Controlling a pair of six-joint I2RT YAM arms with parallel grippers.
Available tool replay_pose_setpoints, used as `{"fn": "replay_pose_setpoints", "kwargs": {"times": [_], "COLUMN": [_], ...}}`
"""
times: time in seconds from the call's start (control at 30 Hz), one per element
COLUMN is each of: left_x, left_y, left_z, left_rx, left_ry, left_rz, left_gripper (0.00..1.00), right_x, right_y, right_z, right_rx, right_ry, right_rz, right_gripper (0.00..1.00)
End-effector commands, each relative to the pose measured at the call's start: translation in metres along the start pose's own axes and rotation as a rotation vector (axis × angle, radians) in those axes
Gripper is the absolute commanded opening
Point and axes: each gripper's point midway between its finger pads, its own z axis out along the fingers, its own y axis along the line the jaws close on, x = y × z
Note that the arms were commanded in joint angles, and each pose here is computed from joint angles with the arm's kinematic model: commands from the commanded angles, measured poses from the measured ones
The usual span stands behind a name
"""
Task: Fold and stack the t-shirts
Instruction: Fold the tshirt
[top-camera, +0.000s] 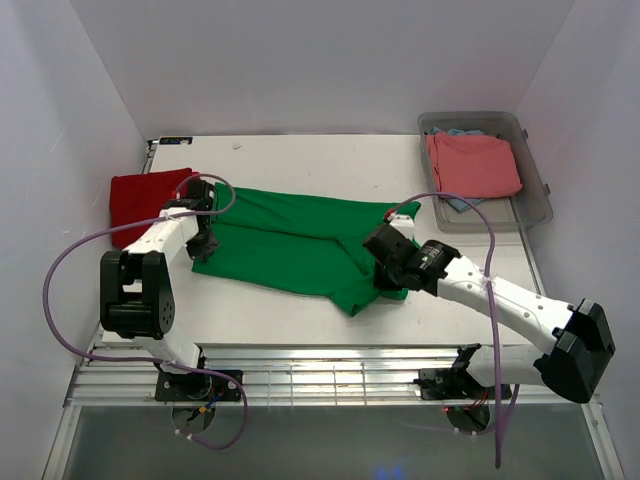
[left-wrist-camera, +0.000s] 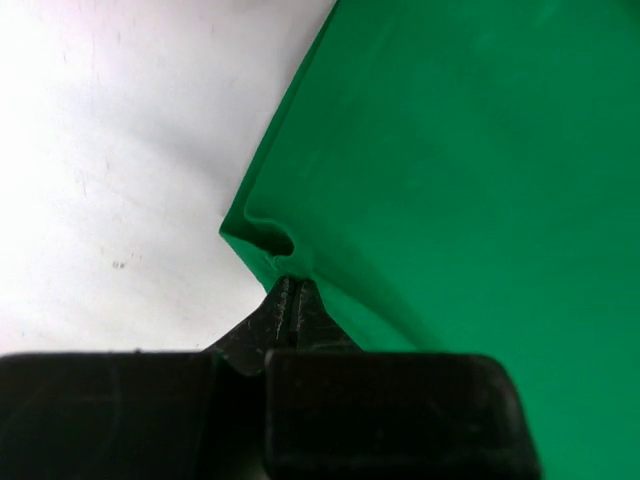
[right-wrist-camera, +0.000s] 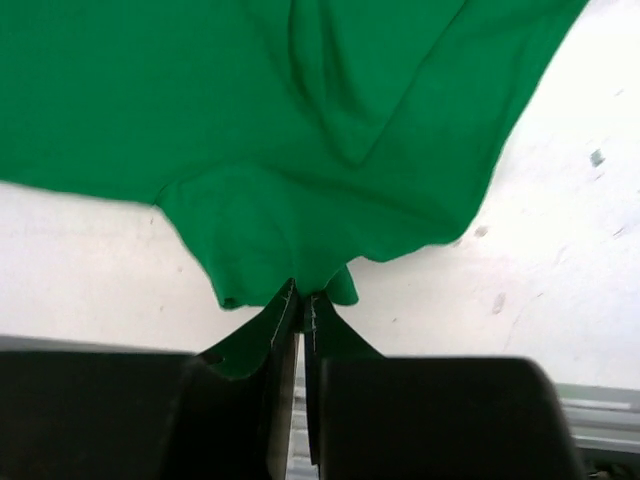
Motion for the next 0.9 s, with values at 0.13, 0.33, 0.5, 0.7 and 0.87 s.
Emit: {"fn": "replay_pose_setpoints", "kwargs": {"times": [0.13,0.33,0.5,0.7,0.87], "left_x": [-0.048,-0.063,-0.082,-0.104,-0.117], "left_y": [-0.024,-0.040,-0.052,-0.059,-0.065], "left_z": [-0.005,0.015,0.022,0.010,0.008], "left_rx": [0.089,0.119,0.141,0.170,0.184], "left_ry": [-0.058,-0.018,-0.022,-0.062,-0.079], "left_rz": [-0.092,-0.104,-0.099,-0.105,-0.101], "left_gripper": [0.00,0.00,0.00,0.00,0.00], "right_x": [-0.068,-0.105,-0.142,-0.154,-0.151], "right_y": [-0.028,-0.033,-0.040,-0.052,-0.059], "right_z": [0.018,0.046,0.054,0.068,0.081], "right_rx": [0.078,0.123,0.147,0.171,0.185], "right_ry": [-0.082,-0.072,-0.094,-0.064,-0.029], "right_rz": [-0.067,-0.108,-0.118,-0.135,-0.143], "right_gripper": [0.08,0.08,0.08,0.08,0.08]}}
